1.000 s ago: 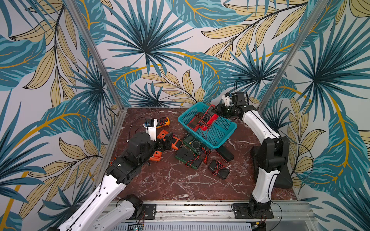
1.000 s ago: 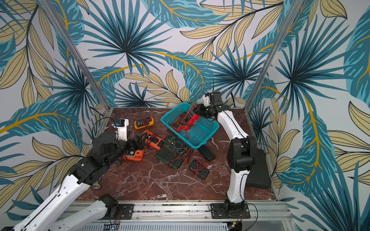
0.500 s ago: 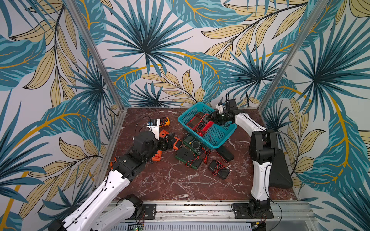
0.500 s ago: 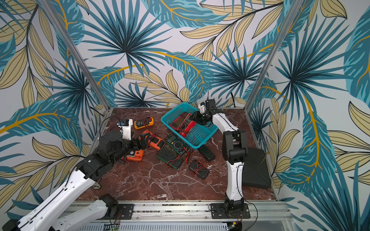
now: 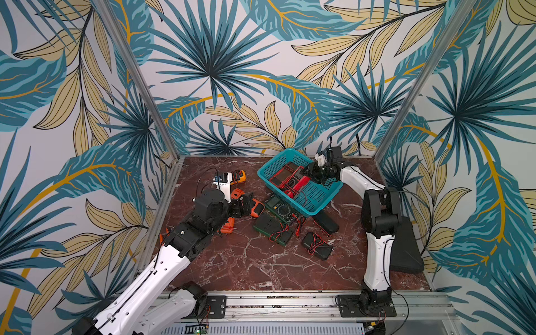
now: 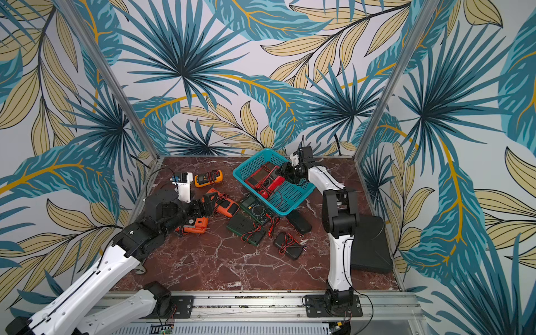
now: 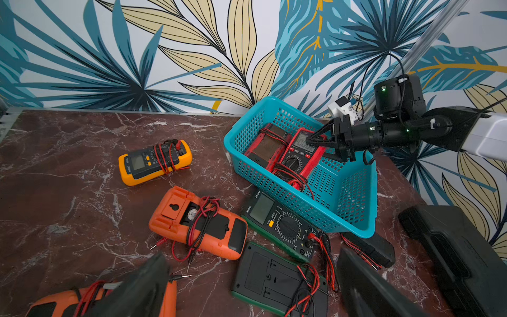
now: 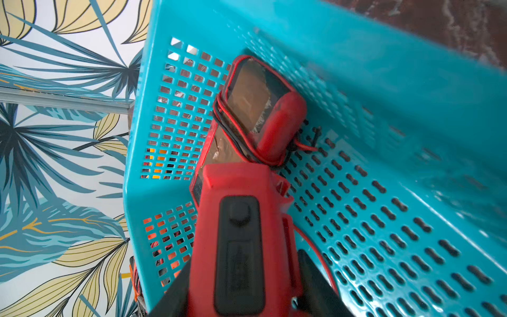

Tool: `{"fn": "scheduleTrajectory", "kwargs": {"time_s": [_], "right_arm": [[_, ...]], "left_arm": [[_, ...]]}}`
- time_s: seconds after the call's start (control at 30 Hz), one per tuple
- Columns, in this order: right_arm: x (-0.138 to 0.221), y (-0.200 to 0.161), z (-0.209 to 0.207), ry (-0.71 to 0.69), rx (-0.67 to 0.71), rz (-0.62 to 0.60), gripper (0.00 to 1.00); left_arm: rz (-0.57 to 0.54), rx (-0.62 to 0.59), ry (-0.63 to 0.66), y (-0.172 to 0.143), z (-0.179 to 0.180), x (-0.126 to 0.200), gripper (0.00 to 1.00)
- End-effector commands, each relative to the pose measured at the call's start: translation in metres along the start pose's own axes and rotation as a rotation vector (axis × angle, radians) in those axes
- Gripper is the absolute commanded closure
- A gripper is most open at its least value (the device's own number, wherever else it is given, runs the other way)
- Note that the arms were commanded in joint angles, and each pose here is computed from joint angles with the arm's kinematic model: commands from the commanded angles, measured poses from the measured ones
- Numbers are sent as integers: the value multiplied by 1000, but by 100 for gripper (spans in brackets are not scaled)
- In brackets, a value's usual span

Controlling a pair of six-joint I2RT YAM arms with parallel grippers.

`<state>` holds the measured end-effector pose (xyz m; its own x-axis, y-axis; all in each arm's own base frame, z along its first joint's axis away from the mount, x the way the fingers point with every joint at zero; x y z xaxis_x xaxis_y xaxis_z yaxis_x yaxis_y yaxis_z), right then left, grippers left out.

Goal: Put the multimeter into the basket
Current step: Place the multimeter in the basket.

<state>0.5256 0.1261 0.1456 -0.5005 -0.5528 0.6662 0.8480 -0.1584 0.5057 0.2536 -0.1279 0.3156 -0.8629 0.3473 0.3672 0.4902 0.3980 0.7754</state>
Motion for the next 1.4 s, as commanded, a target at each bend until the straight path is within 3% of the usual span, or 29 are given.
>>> {"fn": "scheduleTrajectory", "kwargs": {"time_s": [0.0,0.13,0.37,0.63,0.83,1.07,1.37], "right_arm": [[1,-7,-17,-122,-15,-11,32],[6,-7,-19,-159,-3,-9,16],[21,-9,-22,-248,-1,9,6],[39,-21,-21,-386,25,76,11],[29,-31,-18,-412,40,115,17],[20,-43,-10,-399,7,149,20],[-8,-49,4,-253,-78,125,23]], "left_arm": [[8,11,-7,-5,4,-3,0],[8,13,-14,-5,3,-3,0],[11,17,-24,-5,2,-5,0],[17,23,-26,-7,3,-6,0],[20,28,-27,-8,4,-7,0],[18,31,-25,-7,5,-8,0],[31,37,-20,-8,6,-15,0]]}}
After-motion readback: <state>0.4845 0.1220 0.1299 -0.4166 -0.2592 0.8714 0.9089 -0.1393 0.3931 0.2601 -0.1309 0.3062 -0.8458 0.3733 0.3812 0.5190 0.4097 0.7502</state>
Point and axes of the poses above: each gripper's point midway between its finger pads, its own x axis back along the fingers, its own z axis along the line the jaws close on, y = z × x, the point moved 5 cm from there along x, back along the fingers, and after that the axes turned 15 degrees about x, right-handed, at the moved point
